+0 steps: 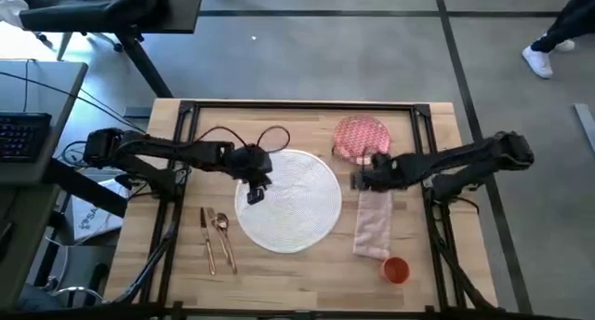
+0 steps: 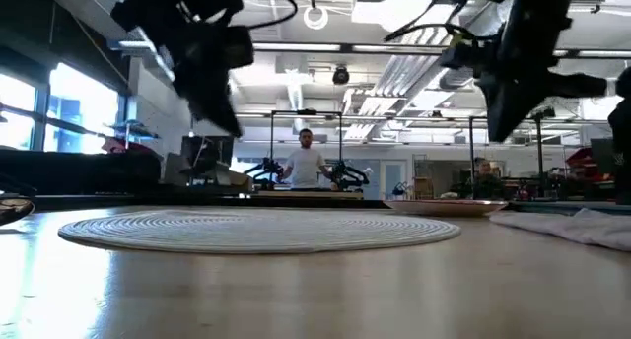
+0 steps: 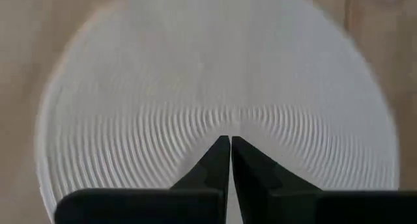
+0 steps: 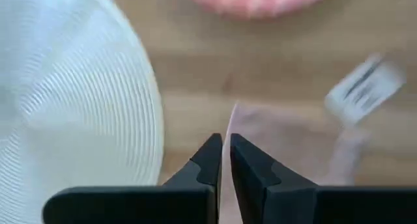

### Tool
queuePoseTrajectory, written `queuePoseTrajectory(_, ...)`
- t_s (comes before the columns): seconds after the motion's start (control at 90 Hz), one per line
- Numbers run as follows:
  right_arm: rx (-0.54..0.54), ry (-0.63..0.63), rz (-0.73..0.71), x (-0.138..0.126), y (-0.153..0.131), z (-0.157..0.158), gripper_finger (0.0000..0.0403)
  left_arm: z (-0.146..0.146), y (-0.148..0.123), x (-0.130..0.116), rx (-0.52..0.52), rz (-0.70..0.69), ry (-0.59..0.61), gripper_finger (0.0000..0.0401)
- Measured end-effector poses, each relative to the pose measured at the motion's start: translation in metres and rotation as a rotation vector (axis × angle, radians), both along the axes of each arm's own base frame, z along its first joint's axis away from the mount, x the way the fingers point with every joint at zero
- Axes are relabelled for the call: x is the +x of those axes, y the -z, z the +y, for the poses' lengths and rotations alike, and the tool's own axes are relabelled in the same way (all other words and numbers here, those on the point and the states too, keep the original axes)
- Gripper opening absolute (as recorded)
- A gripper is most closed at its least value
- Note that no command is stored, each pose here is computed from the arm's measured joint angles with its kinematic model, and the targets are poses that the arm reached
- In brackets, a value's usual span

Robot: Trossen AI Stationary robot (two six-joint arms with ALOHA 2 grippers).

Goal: Set table place
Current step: Put the red patterned plate on the white placemat

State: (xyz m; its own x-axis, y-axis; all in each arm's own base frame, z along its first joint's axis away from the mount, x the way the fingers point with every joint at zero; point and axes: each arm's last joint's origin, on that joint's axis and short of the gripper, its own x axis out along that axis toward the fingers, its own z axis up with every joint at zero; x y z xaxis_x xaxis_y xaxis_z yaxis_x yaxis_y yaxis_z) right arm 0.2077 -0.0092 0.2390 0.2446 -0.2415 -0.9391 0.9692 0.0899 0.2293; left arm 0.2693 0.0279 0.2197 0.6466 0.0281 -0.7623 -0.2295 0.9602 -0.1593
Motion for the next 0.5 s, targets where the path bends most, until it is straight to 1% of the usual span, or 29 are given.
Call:
queuePoseTrajectory(0.133,-0.035,-0.080,0.033,-0.027,-0.015,-0.049,0.0044,0.016,-0.015,0.017,-0.010,-0.106,-0.074,0.0000)
queuePoseTrajectory(0.233,-0.047,-0.131,0.066,-0.044,-0.017,-0.086,0.0078,0.033,-0.015,0.032,-0.014,-0.128,-0.137,0.0000)
queuePoseTrajectory(0.367,-0.040,-0.208,0.086,-0.062,-0.007,-0.133,0.0125,0.056,-0.011,0.057,-0.079,-0.117,-0.269,0.0000)
queuePoseTrajectory(0.5,0.011,-0.262,0.034,-0.079,0.013,-0.179,0.0166,0.077,-0.003,0.086,-0.149,-0.111,-0.380,0.0000)
